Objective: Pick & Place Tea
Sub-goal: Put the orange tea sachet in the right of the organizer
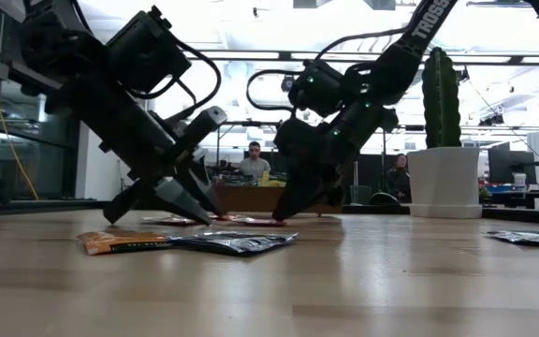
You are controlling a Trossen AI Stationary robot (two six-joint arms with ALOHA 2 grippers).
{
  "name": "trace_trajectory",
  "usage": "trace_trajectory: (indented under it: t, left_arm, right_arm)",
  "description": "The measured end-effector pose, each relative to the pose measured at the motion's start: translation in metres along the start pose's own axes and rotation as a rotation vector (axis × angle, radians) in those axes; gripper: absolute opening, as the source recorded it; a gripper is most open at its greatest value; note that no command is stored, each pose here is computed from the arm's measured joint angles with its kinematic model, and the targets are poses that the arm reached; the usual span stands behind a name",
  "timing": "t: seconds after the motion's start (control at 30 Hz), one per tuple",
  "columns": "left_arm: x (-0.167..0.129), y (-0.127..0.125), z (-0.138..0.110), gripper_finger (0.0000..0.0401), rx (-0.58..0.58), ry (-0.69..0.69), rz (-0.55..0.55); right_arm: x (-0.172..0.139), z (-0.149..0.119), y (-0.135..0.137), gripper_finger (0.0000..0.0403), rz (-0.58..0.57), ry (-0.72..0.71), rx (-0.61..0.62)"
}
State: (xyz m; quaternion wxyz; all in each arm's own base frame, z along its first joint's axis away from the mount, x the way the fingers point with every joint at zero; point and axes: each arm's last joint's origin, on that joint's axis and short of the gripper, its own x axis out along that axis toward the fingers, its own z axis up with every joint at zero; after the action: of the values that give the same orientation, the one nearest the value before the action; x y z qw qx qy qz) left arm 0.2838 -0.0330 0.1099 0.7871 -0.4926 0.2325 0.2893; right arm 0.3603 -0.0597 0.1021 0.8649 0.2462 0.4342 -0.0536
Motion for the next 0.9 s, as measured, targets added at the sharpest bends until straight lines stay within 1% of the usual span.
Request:
trace_trajectory:
  t: [0.1, 0.2, 0.27, 0.43, 0.53, 0.63, 0.9]
  left_arm:
    - [0.0, 0.001, 0.0, 0.0089, 0.005, 0.008, 0.006]
    - [0.0, 0.0, 0.0, 0.0104, 0.018, 0.009, 0.003]
    - [0.001, 0.0, 0.002, 0.0123, 0.015, 0.012, -0.001]
    - [0.003, 0.0, 0.009, 0.0178, -0.01, 0.079, -0.042]
    - [0.004, 0.0, 0.012, 0.0201, -0.023, 0.105, -0.054]
    - [0.005, 0.001, 0.014, 0.021, -0.018, 0.117, -0.057]
    - [0.005, 0.001, 0.015, 0.0211, -0.004, 0.125, -0.056]
  right_arm:
    - [0.001, -0.002, 0.004, 0.0, 0.012, 0.005, 0.0]
    - [0.002, -0.003, 0.008, 0.0, 0.021, 0.003, -0.01]
    - [0.003, -0.002, 0.01, 0.0, 0.022, -0.004, -0.012]
    - [0.003, -0.002, 0.012, 0.0, 0.03, -0.019, 0.004]
    - [0.004, 0.0, 0.012, 0.0, 0.039, -0.039, 0.012]
    - [0.004, 0.002, 0.014, 0.0, 0.048, -0.061, 0.025]
    - [0.003, 0.006, 0.015, 0.0, 0.057, -0.107, 0.042]
